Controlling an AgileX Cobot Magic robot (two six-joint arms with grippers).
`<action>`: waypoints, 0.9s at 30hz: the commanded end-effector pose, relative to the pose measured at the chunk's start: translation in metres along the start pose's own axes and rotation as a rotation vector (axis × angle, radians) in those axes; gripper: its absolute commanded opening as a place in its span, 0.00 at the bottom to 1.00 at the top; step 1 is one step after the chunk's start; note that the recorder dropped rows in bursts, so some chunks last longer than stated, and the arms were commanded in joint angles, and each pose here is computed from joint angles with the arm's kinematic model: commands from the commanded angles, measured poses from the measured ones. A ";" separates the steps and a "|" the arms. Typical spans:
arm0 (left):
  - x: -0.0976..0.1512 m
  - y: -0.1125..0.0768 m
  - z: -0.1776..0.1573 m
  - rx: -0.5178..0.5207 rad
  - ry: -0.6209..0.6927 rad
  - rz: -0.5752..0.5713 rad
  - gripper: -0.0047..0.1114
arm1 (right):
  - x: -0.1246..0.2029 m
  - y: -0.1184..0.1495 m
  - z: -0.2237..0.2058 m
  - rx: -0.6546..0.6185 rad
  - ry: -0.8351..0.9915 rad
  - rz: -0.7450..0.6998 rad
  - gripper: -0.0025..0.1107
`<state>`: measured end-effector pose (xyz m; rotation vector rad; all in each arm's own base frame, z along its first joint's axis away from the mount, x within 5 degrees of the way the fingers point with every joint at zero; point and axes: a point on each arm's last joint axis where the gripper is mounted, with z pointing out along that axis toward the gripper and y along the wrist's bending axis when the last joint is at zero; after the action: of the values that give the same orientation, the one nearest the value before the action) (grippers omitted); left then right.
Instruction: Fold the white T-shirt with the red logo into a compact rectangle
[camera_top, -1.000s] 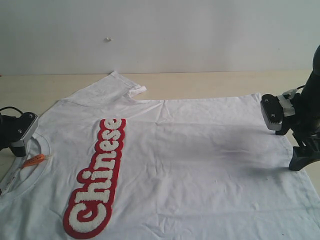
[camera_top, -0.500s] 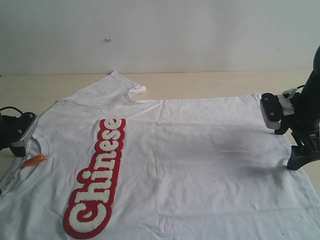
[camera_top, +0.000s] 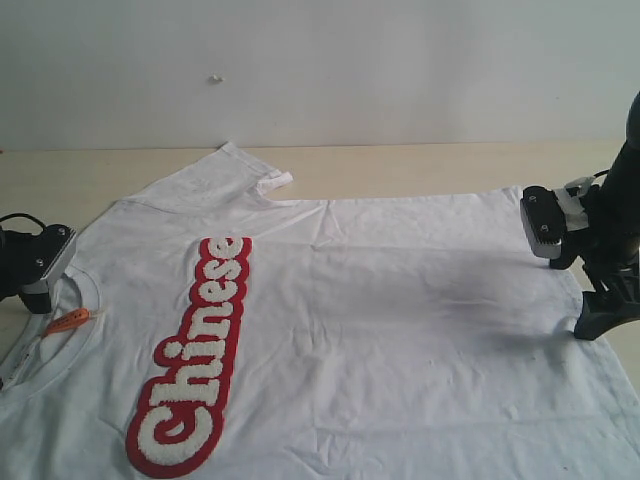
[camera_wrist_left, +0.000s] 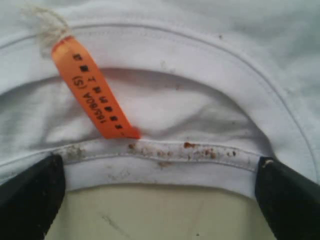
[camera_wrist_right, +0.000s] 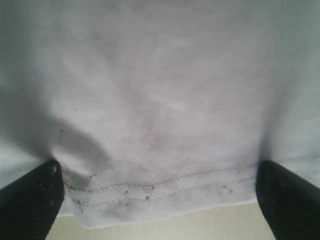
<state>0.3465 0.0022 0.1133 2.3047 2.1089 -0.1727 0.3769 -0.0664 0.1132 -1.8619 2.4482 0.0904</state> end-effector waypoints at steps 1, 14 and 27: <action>0.001 -0.001 0.012 0.033 -0.008 -0.012 0.92 | 0.000 -0.003 0.002 0.013 -0.008 0.010 0.95; 0.001 -0.001 0.012 0.033 -0.008 -0.012 0.92 | 0.005 0.004 0.024 -0.037 0.019 -0.004 0.72; 0.001 -0.001 0.012 0.033 -0.008 -0.012 0.92 | 0.006 0.010 0.034 -0.125 0.029 0.113 0.02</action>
<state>0.3465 0.0022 0.1133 2.3034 2.1105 -0.1727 0.3734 -0.0652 0.1037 -1.7490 2.5740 0.1638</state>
